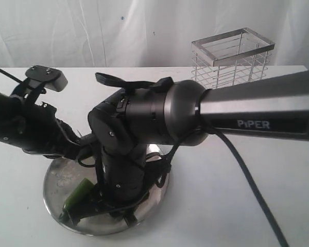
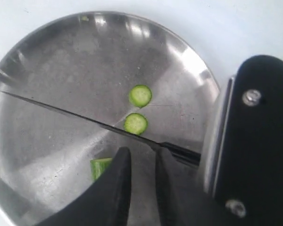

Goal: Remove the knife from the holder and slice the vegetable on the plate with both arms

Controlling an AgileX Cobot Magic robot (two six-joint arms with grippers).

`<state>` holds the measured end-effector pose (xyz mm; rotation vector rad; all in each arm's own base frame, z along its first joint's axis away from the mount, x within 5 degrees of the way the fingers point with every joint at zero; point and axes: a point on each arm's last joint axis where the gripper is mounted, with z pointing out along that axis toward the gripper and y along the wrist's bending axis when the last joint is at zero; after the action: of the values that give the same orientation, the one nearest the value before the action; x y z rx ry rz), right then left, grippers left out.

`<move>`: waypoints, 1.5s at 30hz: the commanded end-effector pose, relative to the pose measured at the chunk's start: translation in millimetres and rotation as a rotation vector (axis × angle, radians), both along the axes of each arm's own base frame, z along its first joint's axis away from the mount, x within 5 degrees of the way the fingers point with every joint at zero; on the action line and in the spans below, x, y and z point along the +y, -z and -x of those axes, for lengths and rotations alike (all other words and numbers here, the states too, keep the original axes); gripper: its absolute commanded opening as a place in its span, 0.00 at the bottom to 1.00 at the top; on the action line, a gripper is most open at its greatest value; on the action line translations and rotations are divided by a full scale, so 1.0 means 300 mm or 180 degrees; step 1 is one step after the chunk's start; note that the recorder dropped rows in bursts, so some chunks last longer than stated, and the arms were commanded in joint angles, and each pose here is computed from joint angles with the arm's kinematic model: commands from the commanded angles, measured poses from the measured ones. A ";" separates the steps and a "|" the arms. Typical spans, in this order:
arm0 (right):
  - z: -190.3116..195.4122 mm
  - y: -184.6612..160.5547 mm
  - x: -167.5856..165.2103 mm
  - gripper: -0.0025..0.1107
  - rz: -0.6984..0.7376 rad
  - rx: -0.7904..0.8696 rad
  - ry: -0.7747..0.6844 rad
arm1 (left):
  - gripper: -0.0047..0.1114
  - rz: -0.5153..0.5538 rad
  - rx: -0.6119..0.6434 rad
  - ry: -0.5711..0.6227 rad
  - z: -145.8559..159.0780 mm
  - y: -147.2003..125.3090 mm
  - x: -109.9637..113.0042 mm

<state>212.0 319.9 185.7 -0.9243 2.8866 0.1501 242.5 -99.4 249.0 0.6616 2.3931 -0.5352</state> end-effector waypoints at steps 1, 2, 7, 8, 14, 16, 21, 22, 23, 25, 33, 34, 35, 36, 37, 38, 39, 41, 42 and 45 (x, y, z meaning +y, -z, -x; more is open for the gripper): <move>0.019 -0.040 -0.015 0.02 -0.0068 -0.0083 -0.0013 | 0.24 0.0154 -0.0219 -0.0041 0.093 -0.062 0.017; 0.027 -0.038 -0.023 0.02 -0.0051 -0.0072 -0.0021 | 0.22 0.0177 -0.0268 -0.0033 0.119 -0.073 0.023; 0.065 -0.009 -0.067 0.02 -0.0029 -0.0052 -0.0015 | 0.06 0.0325 -0.0527 -0.0080 0.238 -0.123 0.053; 0.072 0.000 -0.078 0.02 -0.0051 -0.0059 0.0026 | 0.04 0.0370 -0.0597 -0.0103 0.268 -0.134 0.061; 0.084 0.021 -0.103 0.02 -0.0309 -0.0197 0.0148 | 0.04 0.0721 -0.0944 -0.0278 0.408 -0.198 0.097; 0.069 0.013 -0.099 0.02 -0.0431 -0.0275 0.0176 | 0.04 0.0807 -0.1085 -0.0297 0.448 -0.216 0.107; 0.009 0.006 -0.119 0.02 -0.0596 -0.0375 0.0360 | 0.04 0.0949 -0.1178 -0.0226 0.546 -0.207 0.124; -0.007 0.004 -0.126 0.02 -0.0641 -0.0388 0.0427 | 0.04 0.0978 -0.1177 -0.0237 0.561 -0.195 0.127; -0.025 0.002 -0.132 0.02 -0.0712 -0.0396 0.0518 | 0.04 0.0993 -0.1184 -0.0240 0.573 -0.182 0.130; -0.060 -0.004 -0.143 0.02 -0.0902 -0.0397 0.0722 | 0.04 0.1018 -0.1210 -0.0261 0.591 -0.157 0.136; -0.113 0.036 -0.141 0.02 -0.1314 -0.0089 0.0831 | 0.04 0.1301 -0.1257 -0.0578 0.627 -0.045 0.157; -0.116 0.051 -0.139 0.02 -0.1308 -0.0049 0.0840 | 0.04 0.1316 -0.1312 -0.0612 0.630 -0.039 0.162; -0.121 0.060 -0.139 0.02 -0.1304 -0.0033 0.0835 | 0.04 0.1330 -0.1368 -0.0653 0.632 -0.033 0.166; -0.122 0.074 -0.135 0.02 -0.1283 -0.0013 0.0822 | 0.04 0.1342 -0.1413 -0.0682 0.635 -0.027 0.170; -0.125 0.087 -0.131 0.02 -0.1255 0.0009 0.0797 | 0.04 0.1350 -0.1440 -0.0689 0.638 -0.024 0.172; -0.126 0.097 -0.129 0.02 -0.1238 0.0023 0.0790 | 0.04 0.1349 -0.1455 -0.0686 0.642 -0.019 0.173; -0.128 0.108 -0.128 0.02 -0.1219 0.0032 0.0787 | 0.04 0.1347 -0.1461 -0.0677 0.645 -0.016 0.173; -0.131 0.126 -0.125 0.02 -0.1191 0.0044 0.0791 | 0.04 0.1294 -0.1473 -0.0641 0.648 -0.008 0.174; -0.133 0.129 -0.125 0.02 -0.1191 0.0037 0.0796 | 0.04 0.1272 -0.1465 -0.0615 0.649 -0.004 0.173; -0.138 0.147 -0.121 0.02 -0.1191 0.0013 0.0784 | 0.04 0.1264 -0.1404 -0.0571 0.653 0.002 0.169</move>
<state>247.3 282.8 141.5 -0.4963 2.8385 0.6351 48.7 -47.1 251.3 0.3243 1.8251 -0.6555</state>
